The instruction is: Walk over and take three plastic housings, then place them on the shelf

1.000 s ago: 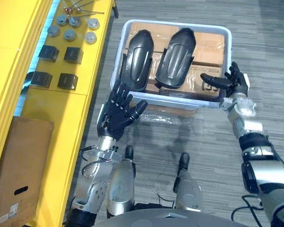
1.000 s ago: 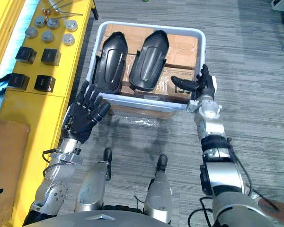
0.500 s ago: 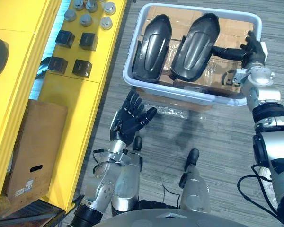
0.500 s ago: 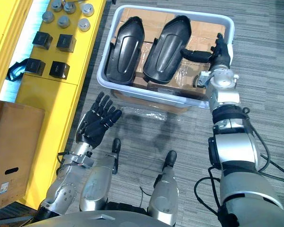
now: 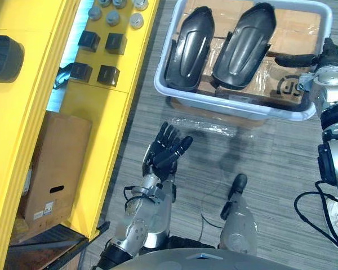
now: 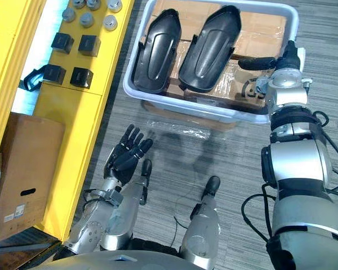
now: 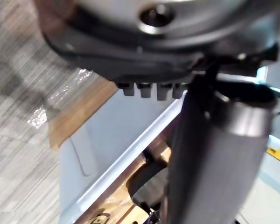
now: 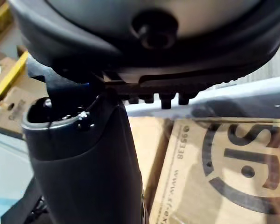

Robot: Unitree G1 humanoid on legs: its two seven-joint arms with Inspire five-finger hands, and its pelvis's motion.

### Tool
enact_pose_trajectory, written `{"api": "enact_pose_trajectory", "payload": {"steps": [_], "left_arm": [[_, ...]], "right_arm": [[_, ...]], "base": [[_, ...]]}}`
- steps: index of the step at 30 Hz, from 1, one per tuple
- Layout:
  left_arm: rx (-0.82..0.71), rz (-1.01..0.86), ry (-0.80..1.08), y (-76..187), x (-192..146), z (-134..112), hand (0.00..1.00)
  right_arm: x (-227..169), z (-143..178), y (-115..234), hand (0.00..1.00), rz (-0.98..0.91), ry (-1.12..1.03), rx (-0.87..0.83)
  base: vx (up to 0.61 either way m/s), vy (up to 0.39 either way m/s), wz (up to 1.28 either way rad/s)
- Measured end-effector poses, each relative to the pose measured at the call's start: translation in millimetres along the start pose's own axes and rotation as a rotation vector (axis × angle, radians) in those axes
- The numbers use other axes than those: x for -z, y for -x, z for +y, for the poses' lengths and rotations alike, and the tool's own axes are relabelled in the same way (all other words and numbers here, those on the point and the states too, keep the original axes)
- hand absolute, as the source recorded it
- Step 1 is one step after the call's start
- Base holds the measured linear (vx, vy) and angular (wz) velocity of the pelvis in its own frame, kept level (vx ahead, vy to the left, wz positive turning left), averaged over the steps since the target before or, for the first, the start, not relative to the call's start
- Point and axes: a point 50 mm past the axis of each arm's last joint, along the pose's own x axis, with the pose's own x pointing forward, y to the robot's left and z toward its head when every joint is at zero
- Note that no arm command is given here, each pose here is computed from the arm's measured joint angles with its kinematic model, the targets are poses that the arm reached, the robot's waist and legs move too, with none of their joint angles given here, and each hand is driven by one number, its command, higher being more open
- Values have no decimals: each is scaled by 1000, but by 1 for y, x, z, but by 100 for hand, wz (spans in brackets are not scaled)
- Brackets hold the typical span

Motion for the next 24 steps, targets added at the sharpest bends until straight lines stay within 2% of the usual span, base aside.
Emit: {"api": "enact_pose_trajectory", "payload": {"steps": [7,14,19,24], "left_arm": [[-27,30,14,-2,10,6,100],[-15,22,14,-1,12,3,100],[11,4,23,-1,8,-3,100],[3,-44,45,8,-1,-2,100]], "right_arm": [[-6,-10,-1,100,-18,94,17],[-13,-21,-1,100,-47,83,95],[-42,-24,4,100,-226,17,116],[-75,-16,20,100,-453,-57,35]], "base": [[-9,-3,2],[-2,-10,7],[0,0,0],[3,-1,-10]]}}
